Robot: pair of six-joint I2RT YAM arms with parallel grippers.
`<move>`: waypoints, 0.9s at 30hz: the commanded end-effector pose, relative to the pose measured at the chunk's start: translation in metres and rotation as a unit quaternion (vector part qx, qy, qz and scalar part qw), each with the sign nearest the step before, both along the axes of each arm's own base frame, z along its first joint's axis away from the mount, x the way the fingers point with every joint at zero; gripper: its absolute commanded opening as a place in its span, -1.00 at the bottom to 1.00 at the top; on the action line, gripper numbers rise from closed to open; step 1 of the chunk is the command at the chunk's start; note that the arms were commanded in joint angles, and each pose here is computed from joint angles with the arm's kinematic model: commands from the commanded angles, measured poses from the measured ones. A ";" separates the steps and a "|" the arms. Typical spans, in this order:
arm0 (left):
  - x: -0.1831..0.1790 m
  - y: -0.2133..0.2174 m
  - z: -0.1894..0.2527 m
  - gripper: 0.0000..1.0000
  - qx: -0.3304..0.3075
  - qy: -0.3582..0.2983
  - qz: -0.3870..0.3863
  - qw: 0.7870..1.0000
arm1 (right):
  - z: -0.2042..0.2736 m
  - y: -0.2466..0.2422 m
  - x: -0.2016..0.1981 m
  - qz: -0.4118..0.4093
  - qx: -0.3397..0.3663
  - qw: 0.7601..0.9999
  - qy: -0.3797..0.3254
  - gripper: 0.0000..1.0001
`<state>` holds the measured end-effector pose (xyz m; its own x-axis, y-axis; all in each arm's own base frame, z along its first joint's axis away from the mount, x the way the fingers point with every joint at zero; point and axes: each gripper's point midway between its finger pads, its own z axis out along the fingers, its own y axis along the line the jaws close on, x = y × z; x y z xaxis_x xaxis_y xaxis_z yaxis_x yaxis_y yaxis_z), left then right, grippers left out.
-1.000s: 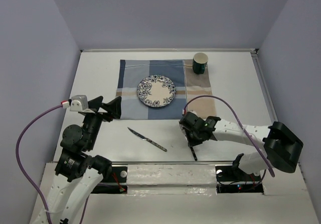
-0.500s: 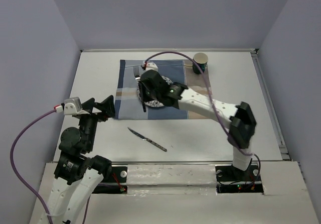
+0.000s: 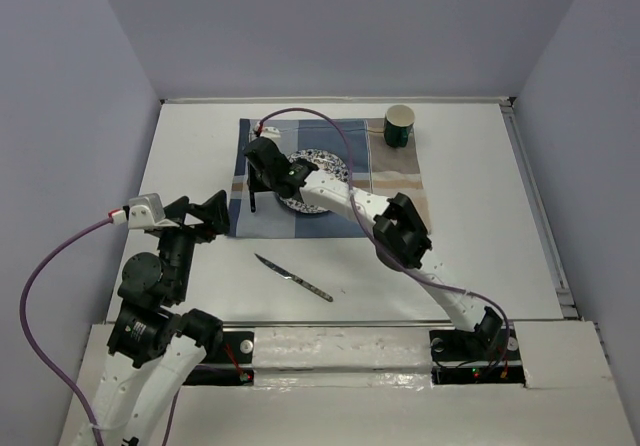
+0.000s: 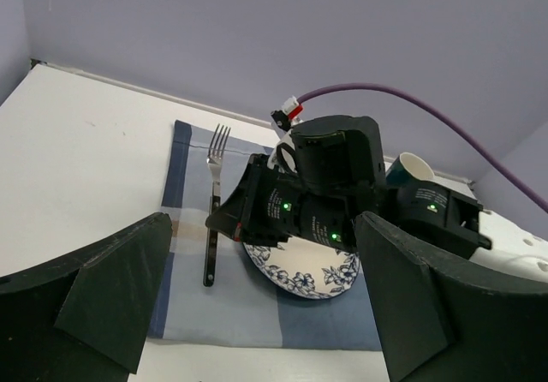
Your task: Set the dinner table for one person
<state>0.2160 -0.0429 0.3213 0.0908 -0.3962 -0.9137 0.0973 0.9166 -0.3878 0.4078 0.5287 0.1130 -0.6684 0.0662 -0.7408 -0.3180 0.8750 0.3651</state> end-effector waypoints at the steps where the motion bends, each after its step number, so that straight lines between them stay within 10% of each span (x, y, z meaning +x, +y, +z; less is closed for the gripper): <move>1: -0.006 0.003 0.024 0.98 -0.013 -0.034 0.002 0.999 | 0.038 0.016 0.018 -0.027 0.074 0.997 -0.015 -1.00; 23: -0.004 -0.006 0.022 0.98 -0.009 -0.033 -0.018 0.999 | -0.037 -0.001 0.038 -0.045 0.057 0.996 0.048 -1.00; 27: -0.004 -0.007 0.022 0.98 -0.009 -0.033 -0.020 0.999 | -0.042 0.002 0.037 -0.041 0.060 0.996 0.053 -0.60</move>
